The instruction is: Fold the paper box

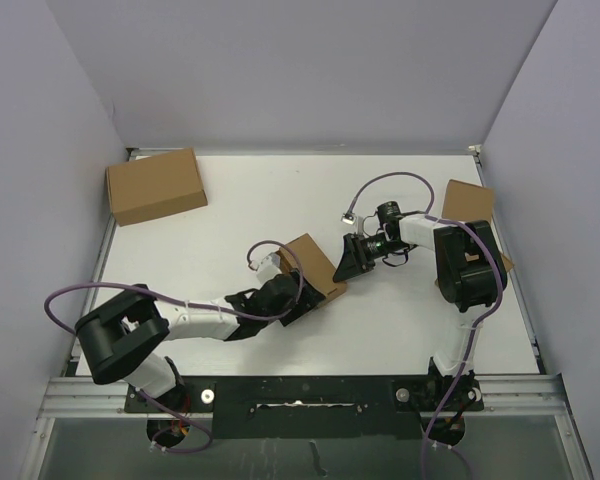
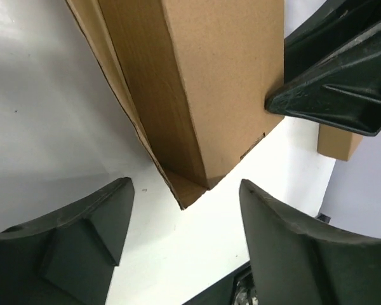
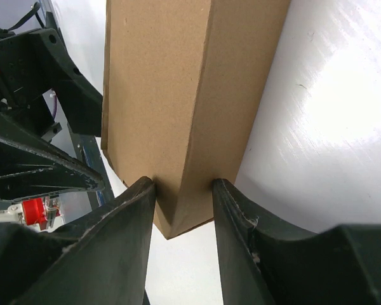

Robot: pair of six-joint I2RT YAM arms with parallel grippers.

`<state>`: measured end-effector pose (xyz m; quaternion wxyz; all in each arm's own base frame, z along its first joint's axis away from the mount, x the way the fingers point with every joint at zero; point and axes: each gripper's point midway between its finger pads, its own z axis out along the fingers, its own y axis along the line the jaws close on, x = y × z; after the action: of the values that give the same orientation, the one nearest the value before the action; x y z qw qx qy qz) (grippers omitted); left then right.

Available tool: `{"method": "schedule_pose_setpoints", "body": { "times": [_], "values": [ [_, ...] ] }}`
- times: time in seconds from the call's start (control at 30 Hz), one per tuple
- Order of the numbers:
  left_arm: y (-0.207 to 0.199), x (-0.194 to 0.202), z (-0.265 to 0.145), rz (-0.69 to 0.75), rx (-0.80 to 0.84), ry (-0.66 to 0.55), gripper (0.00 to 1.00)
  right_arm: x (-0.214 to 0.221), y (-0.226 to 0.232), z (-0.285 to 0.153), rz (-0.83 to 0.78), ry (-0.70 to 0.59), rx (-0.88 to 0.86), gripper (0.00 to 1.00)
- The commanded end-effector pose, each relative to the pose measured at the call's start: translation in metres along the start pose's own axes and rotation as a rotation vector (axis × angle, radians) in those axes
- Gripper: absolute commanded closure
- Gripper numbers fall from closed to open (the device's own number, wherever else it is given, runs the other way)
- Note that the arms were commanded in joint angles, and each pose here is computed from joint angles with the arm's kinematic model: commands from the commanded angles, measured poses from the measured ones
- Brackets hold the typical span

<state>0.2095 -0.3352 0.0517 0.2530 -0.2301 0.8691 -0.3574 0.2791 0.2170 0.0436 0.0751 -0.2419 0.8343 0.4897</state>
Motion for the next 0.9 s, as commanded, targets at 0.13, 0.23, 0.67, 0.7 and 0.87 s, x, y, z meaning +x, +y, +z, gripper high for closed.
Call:
{"method": "schedule_pose_setpoints", "body": {
  "times": [0.13, 0.23, 0.67, 0.7, 0.87],
  "values": [
    [-0.030, -0.038, -0.032, 0.254, 0.184, -0.118, 0.12, 0.013, -0.032, 0.007, -0.029, 0.063, 0.119, 0.61],
    [-0.027, -0.065, -0.045, 0.281, 0.220, -0.178, 0.02, 0.013, -0.032, 0.007, -0.030, 0.063, 0.118, 0.61],
    [-0.008, -0.164, -0.042, 0.159, 0.220, -0.264, 0.12, 0.014, -0.033, 0.008, -0.030, 0.066, 0.119, 0.61],
    [-0.008, -0.166, -0.038, 0.160, 0.214, -0.258, 0.13, 0.014, -0.033, 0.008, -0.029, 0.068, 0.119, 0.61],
    [-0.010, -0.172, -0.014, 0.142, 0.185, -0.227, 0.12, 0.014, -0.034, 0.008, -0.029, 0.069, 0.120, 0.61]
  ]
}}
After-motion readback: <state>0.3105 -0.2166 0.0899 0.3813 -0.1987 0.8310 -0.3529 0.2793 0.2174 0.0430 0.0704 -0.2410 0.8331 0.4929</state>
